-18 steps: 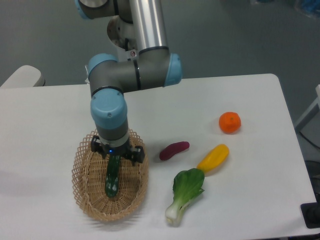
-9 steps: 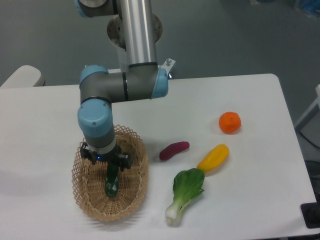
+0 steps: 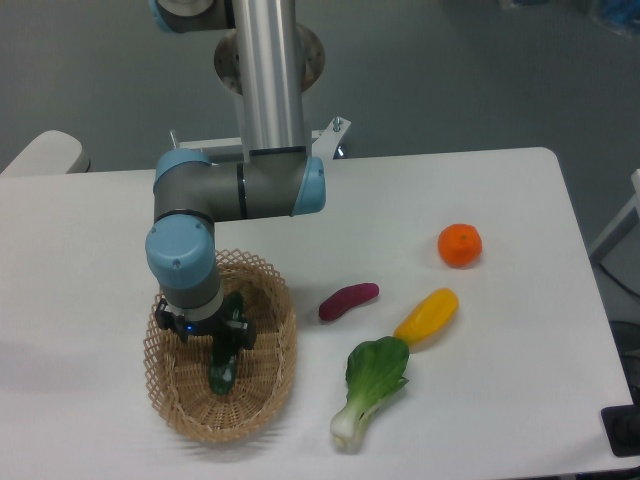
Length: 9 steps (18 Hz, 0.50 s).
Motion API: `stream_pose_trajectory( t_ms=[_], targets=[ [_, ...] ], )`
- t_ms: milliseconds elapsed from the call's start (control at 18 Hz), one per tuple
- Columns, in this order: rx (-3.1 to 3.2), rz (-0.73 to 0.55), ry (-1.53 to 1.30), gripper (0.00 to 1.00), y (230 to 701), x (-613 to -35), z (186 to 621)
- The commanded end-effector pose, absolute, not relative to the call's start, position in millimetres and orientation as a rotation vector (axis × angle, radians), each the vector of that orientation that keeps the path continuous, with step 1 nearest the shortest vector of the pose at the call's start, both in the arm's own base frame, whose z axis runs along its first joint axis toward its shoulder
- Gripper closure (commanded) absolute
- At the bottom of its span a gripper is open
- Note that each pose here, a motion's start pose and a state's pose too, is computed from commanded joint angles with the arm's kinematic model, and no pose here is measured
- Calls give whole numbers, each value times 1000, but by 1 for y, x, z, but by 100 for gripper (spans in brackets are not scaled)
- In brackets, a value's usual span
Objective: Pick up the cucumber from the basket
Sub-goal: 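Close the gripper on the green cucumber inside the basket, then lift the cucumber out of the basket and carry it toward the yellow pepper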
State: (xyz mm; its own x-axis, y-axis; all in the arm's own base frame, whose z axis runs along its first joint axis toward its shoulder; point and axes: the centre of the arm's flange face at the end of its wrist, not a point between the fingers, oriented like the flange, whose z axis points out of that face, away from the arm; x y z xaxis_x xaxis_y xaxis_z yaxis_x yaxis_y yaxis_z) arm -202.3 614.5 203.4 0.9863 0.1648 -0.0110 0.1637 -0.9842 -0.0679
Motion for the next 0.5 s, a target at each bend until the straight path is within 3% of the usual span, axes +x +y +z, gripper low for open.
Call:
stream_pose_trajectory(
  t_ms=[278,500],
  targets=[
    [-3045,40,-247,71,620,-207,213],
    [-3032,51,-239,76,622,-210,221]
  ],
)
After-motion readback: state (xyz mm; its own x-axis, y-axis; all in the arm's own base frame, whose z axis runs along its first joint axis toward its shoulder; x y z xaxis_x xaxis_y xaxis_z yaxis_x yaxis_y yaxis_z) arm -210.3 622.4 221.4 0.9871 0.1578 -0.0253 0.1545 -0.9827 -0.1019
